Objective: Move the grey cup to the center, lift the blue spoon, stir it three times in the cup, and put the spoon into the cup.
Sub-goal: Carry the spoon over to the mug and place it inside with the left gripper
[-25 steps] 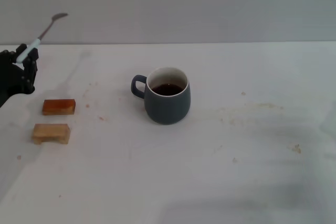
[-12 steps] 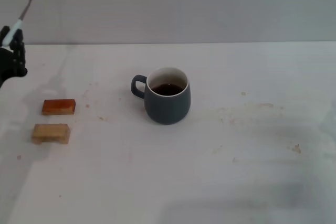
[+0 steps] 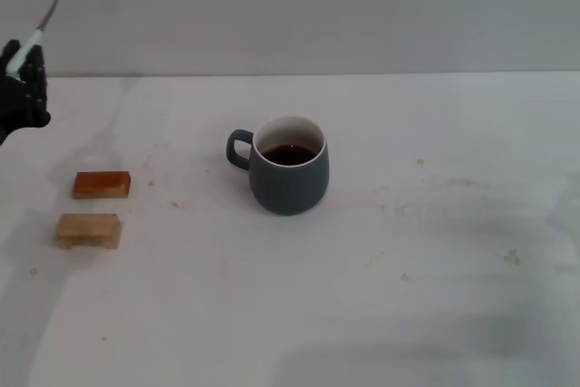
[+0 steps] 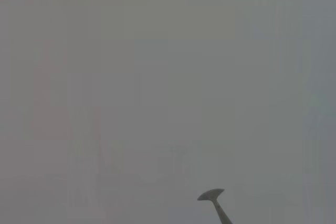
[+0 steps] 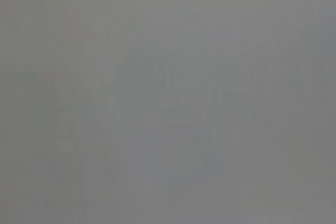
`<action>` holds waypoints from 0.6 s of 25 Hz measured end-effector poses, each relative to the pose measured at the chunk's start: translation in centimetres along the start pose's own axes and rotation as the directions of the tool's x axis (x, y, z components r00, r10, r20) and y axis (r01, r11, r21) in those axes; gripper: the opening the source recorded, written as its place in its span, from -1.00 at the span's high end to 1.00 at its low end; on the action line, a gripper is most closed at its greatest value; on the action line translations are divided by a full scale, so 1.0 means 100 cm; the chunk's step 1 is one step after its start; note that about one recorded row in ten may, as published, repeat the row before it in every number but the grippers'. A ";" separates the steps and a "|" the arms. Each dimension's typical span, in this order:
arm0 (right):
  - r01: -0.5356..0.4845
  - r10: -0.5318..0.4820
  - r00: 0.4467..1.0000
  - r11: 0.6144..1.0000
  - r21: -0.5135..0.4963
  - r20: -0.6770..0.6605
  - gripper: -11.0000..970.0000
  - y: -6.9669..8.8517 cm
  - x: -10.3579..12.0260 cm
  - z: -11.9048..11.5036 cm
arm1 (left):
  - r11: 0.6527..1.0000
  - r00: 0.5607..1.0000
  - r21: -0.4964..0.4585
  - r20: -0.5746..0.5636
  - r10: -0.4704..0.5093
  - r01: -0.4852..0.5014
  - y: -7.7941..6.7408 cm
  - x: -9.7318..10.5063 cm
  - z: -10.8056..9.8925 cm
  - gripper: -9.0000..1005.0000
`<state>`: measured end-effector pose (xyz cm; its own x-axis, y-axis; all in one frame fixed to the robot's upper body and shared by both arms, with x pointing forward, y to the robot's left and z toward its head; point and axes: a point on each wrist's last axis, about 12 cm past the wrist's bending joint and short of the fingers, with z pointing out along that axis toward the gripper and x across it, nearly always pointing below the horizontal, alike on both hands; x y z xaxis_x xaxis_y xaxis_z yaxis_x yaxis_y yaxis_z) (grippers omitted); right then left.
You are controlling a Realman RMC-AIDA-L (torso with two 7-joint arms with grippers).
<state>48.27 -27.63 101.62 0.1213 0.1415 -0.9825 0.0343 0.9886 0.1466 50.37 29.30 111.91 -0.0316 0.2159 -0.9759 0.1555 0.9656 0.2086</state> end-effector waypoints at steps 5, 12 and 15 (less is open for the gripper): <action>0.002 -0.002 1.000 1.000 0.001 -0.002 0.98 -0.001 0.000 -0.001 | 0.998 1.000 0.062 0.001 0.028 -0.028 -0.008 -0.018 -0.011 0.64; 0.003 -0.003 1.000 1.000 0.007 -0.009 0.98 -0.002 0.002 -0.004 | 0.975 0.992 0.186 -0.019 0.124 -0.119 -0.022 -0.048 -0.017 0.64; 0.003 -0.003 1.000 1.000 0.011 -0.011 0.98 -0.003 0.002 -0.006 | 0.965 0.986 0.209 -0.027 0.167 -0.158 -0.028 -0.054 -0.017 0.64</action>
<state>47.68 -27.87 101.28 0.1098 0.1390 -0.9842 0.0451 0.9885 0.1446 48.41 25.65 116.72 -0.0314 0.3783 -0.9252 0.3610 0.8674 0.3424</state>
